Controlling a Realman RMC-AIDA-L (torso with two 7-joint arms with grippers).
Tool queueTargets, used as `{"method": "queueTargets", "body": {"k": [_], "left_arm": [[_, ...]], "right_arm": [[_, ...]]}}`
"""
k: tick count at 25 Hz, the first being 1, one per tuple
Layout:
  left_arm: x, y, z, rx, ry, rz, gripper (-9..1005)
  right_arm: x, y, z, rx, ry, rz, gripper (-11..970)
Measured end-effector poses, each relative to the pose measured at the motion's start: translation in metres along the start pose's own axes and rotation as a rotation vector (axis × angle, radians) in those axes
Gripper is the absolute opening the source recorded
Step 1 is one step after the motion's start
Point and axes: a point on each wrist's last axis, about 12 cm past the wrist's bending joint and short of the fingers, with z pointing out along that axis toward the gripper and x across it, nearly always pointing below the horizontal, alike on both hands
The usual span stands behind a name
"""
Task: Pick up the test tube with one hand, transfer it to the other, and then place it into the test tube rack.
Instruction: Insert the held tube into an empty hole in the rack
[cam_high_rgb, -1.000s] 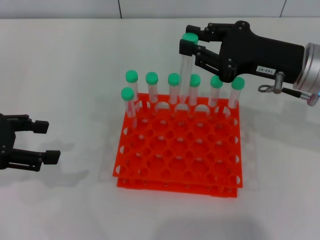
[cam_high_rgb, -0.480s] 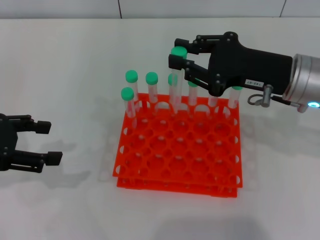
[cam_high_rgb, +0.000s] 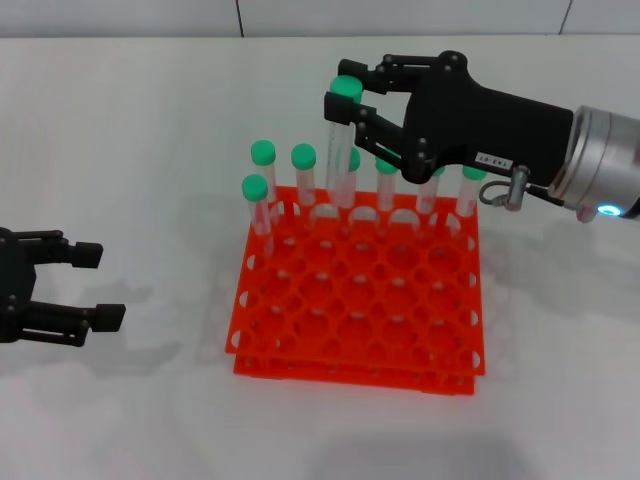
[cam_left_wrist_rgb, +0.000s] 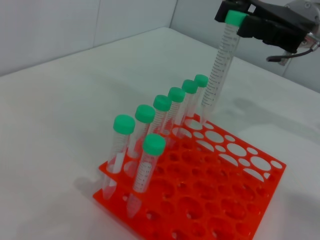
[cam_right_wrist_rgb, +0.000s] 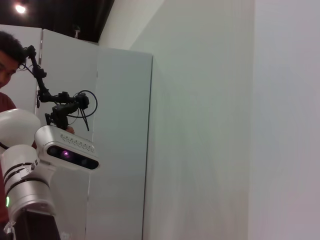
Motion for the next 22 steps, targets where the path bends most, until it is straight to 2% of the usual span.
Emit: {"method": "queueTargets", "body": {"k": [8, 22], "left_arm": [[0.001, 0.000, 0.001, 0.004, -0.004, 0.010, 886], [0.008, 0.000, 0.003, 0.015, 0.028, -0.005, 886]], "right_arm": [[0.005, 0.001, -0.001, 0.013, -0.001, 0.009, 273], [0.015, 0.006, 0.011, 0.037, 0.028, 0.000, 273]]}}
